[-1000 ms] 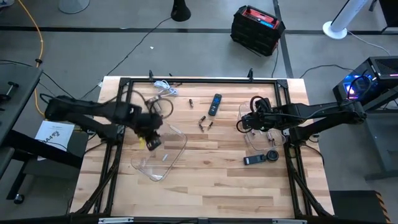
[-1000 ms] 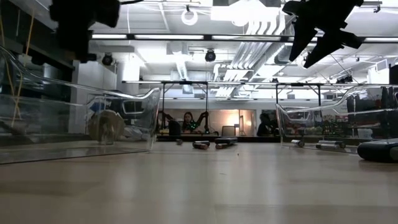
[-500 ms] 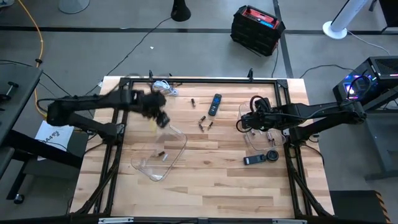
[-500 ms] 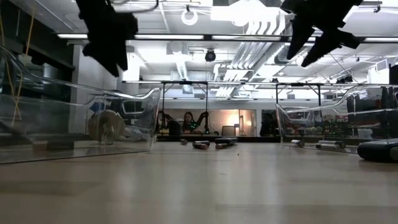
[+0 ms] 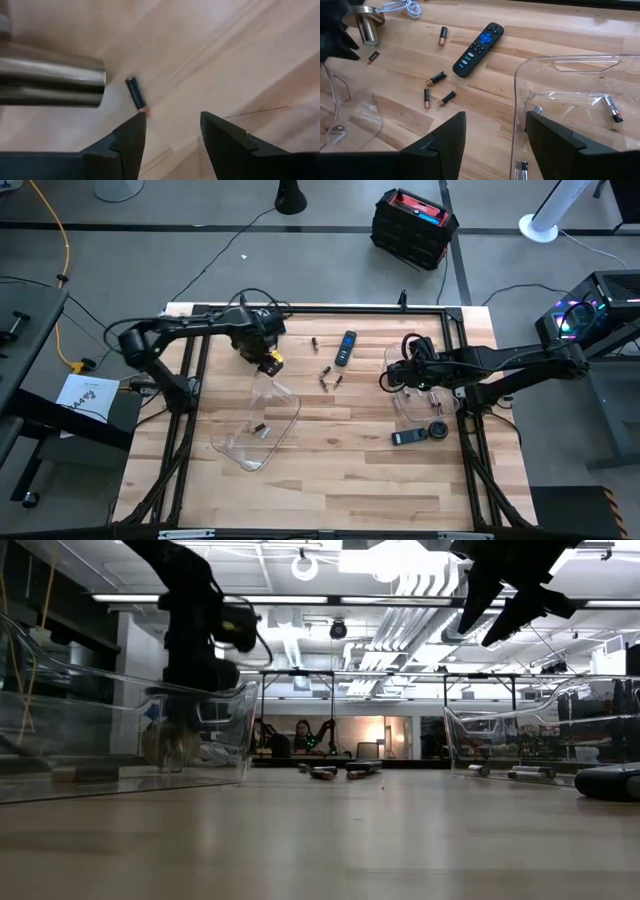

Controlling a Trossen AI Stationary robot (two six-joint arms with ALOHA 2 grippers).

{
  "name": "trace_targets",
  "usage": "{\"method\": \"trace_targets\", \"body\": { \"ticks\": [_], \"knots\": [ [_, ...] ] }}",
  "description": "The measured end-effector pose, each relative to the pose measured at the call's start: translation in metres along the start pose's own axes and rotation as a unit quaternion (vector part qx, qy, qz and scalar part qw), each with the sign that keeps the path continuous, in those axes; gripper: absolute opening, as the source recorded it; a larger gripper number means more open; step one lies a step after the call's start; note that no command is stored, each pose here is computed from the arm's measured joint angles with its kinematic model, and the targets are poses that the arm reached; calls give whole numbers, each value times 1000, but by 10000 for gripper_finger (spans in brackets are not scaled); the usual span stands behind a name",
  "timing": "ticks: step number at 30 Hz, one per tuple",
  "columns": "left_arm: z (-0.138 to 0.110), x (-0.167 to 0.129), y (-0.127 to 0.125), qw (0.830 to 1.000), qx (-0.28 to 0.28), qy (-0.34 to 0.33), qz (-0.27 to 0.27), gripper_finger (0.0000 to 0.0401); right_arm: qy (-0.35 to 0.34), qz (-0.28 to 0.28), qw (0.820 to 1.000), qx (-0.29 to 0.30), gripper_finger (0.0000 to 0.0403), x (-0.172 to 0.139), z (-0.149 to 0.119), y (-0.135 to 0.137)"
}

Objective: Sort batteries
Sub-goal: Put the black battery into the left transparent bin

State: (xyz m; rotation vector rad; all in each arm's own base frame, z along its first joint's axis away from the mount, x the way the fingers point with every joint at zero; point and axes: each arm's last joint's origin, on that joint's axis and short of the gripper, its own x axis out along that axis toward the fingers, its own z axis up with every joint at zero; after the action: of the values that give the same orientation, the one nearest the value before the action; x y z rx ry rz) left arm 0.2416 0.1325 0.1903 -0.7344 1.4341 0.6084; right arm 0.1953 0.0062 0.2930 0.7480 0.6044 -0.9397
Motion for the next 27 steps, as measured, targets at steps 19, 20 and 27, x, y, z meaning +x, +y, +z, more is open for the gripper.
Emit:
{"method": "trace_targets", "body": {
  "ticks": [19, 20, 27],
  "knots": [
    [9, 56, 1, 993, -92, 3, 76, 181, 1, 0, 1000, 0, 201, 0, 0, 0],
    [7, 58, 1, 993, -94, 6, 78, 181, 1, 0, 1000, -1, 201, 0, 0, 0],
    [1, 52, -4, 996, -56, 10, 62, 181, 0, 0, 1000, -4, 201, 0, 0, 0]
  ]
}}
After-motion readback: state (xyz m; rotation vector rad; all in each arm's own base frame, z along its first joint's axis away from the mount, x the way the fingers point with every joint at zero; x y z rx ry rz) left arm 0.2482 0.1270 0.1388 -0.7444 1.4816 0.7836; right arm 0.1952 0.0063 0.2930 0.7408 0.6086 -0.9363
